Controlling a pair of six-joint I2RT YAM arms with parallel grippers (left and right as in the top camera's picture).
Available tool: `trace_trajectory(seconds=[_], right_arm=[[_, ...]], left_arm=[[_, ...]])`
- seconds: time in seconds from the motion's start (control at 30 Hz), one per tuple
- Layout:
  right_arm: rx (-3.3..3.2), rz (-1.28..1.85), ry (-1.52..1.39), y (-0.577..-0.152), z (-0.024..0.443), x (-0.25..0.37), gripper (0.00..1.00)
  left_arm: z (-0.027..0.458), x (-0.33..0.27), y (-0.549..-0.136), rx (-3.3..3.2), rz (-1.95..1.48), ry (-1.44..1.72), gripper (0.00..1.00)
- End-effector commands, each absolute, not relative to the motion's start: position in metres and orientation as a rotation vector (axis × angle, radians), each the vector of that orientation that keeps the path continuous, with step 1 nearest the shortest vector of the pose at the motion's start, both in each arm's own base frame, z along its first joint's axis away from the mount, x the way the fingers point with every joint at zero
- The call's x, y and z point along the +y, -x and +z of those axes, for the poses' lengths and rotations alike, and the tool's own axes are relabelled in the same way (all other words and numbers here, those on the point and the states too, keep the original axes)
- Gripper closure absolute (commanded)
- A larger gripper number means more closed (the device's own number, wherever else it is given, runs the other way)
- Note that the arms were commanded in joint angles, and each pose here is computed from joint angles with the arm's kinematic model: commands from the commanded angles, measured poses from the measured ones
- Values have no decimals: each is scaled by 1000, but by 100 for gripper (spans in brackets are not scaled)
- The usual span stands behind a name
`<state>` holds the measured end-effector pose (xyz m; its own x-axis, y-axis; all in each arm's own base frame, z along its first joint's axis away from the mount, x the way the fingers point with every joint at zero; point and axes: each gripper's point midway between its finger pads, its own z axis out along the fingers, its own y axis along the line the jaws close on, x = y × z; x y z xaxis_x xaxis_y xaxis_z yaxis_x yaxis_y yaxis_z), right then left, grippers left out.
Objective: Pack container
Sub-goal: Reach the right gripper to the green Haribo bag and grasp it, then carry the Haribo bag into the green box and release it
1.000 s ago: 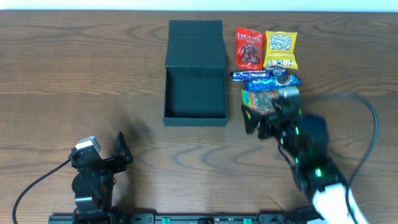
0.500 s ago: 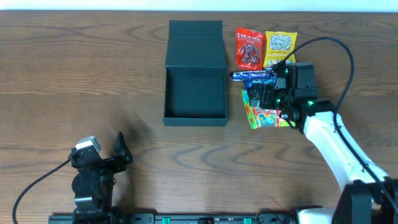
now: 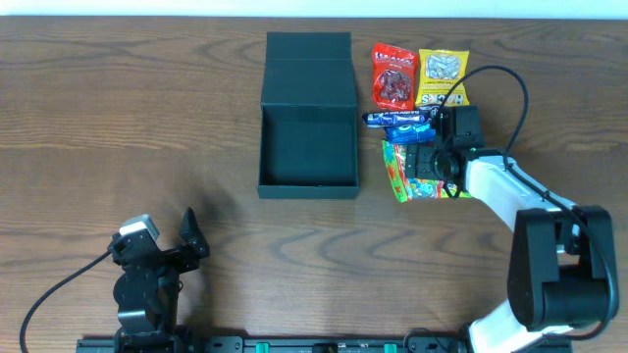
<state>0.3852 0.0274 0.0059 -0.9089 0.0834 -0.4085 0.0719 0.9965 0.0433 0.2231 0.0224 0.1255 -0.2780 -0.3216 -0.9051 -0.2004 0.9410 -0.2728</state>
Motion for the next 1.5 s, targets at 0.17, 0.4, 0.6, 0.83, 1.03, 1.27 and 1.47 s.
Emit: trace_trajectory(seconds=[0.17,0.4,0.6,0.83,1.03,1.27,1.47], right_arm=[[2918,-20,-133,-356,-58,16,52],[3004,-1,-152,-335,-63,19,99],[3043,140,-170,-333,-33,36,99],[2793,178,104,-377,75,69,99],[2337,309,665,-398,180,172,99],[1905,565,1216,-371,198,276,99],[1989,602,1262,-373,150,289,98]], left_arm=[[115,25,-222,1884,-111,402,5],[115,25,-222,1884,-111,402,5],[115,25,-222,1884,-111,402,5],[115,25,-222,1884,-111,402,5],[115,25,-222,1884,-111,402,5],[115,25,-222,1884,-111,402,5],[115,25,-222,1884,-111,402,5]])
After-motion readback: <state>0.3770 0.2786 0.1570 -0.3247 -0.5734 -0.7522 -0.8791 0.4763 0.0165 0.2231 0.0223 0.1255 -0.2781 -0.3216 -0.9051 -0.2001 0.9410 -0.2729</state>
